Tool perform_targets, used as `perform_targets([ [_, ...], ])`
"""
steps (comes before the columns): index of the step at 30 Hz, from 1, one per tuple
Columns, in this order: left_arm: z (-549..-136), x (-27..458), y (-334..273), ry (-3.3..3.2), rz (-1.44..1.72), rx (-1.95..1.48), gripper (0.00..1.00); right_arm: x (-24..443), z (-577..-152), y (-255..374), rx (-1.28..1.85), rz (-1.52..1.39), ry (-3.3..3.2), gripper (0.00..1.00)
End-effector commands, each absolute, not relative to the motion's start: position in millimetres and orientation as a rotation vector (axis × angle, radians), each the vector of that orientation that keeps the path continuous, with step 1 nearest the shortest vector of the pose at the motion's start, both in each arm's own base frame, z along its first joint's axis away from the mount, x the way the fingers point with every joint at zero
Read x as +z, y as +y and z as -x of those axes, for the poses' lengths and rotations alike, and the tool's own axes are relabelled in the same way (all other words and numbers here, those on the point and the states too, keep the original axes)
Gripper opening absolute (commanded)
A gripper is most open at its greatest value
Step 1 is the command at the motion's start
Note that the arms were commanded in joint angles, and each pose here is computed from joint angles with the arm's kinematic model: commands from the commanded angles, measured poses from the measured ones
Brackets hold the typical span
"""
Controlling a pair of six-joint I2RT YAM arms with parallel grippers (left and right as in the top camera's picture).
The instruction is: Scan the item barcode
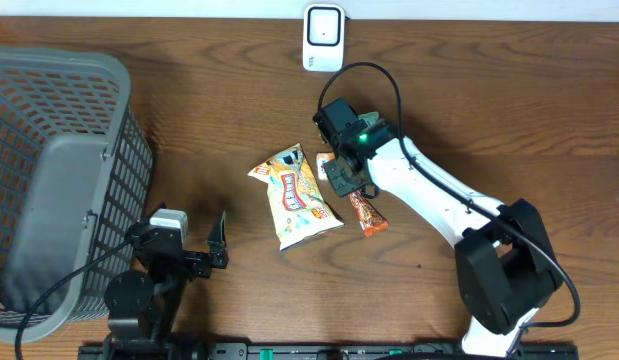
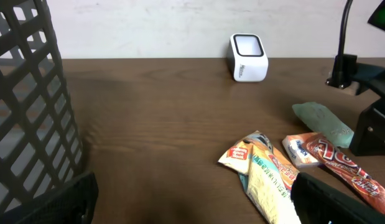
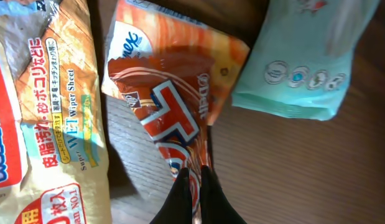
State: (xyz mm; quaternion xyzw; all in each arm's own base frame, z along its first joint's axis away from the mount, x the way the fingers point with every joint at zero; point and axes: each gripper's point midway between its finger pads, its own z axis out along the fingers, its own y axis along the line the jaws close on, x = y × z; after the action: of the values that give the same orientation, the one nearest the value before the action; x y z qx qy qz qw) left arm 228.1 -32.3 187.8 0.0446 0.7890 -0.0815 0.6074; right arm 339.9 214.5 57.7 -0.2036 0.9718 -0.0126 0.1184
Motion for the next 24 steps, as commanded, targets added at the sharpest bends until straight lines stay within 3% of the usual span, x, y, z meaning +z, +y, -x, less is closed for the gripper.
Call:
perform_targets([
  [1,-228.4,187.0,-30.6,1.823,-0.109,-0.171,0.99,50.1,-335.9,219.5,-0.018,0.589,2.854,0.01],
  [16,-228.4,186.9,-30.6,1.823,-0.109,-0.171,0.99,23.1,-331.3,197.9,-0.087,0.557,2.868,0.01],
  [24,-228.4,187.0,-30.6,1.823,-0.109,-0.171,0.99,86.3,-332.4,222.6,0.064,0.594,2.841,0.01],
])
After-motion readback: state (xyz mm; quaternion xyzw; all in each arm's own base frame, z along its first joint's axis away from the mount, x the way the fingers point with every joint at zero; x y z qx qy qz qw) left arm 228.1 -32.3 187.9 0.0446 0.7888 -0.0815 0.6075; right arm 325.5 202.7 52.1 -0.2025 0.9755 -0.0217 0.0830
